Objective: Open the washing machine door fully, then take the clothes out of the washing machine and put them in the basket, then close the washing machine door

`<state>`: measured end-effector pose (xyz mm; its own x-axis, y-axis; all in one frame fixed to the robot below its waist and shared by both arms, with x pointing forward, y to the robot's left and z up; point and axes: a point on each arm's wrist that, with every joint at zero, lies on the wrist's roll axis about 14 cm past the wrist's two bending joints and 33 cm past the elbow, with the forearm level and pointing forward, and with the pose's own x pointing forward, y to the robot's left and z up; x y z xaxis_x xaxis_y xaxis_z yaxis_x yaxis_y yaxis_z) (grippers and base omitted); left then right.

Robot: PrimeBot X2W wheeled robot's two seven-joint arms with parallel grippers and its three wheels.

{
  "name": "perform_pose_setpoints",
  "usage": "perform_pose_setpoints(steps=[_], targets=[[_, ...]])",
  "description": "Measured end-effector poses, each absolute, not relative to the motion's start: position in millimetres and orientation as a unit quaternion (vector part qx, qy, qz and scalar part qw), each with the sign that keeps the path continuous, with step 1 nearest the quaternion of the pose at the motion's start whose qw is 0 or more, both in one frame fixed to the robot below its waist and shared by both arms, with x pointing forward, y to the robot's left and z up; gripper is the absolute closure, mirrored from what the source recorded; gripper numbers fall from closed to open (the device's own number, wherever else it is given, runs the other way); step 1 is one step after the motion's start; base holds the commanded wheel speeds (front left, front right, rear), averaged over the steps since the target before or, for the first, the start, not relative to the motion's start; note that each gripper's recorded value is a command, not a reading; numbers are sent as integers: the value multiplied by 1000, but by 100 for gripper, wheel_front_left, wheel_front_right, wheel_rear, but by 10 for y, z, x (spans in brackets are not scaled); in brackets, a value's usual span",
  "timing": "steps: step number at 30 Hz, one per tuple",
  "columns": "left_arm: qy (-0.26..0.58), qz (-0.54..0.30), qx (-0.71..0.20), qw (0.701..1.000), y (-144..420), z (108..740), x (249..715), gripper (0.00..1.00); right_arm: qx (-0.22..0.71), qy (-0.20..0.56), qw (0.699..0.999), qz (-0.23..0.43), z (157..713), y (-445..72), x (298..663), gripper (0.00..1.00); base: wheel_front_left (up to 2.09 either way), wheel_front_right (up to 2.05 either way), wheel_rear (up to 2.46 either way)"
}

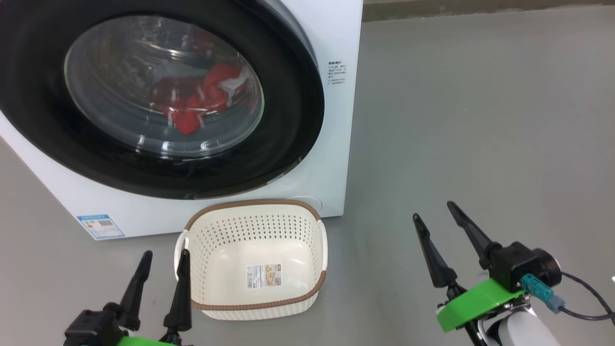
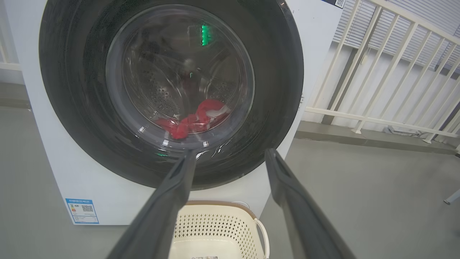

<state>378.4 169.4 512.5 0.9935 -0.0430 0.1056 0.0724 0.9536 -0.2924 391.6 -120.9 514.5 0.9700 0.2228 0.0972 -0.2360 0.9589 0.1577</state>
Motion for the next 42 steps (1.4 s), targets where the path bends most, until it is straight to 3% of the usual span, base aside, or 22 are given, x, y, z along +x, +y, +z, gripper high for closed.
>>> perform_pose_setpoints(steps=[24,25,26,27,29,42], targets=[[-48,-15,-144,988,1792,5106,3791,0,81,-38,990,107,5124,-1260,3978,0,0,0,0],[-48,-15,-144,988,1794,5103,3792,0,87,-35,990,106,5106,-1266,3978,5,0,0,0],[-47,-14,-145,988,1795,5098,3793,0,91,-33,990,104,5094,-1270,3980,27,0,0,0],[-46,-14,-145,988,1795,5091,3795,0,94,-31,990,104,5080,-1271,3983,62,0,0,0],[-44,-13,-145,988,1798,5072,3799,0,97,-26,990,103,5044,-1270,3994,100,0,0,0],[-43,-18,-147,988,1770,5056,3995,0,191,-4,979,67,4912,-1374,4479,100,0,0,0]])
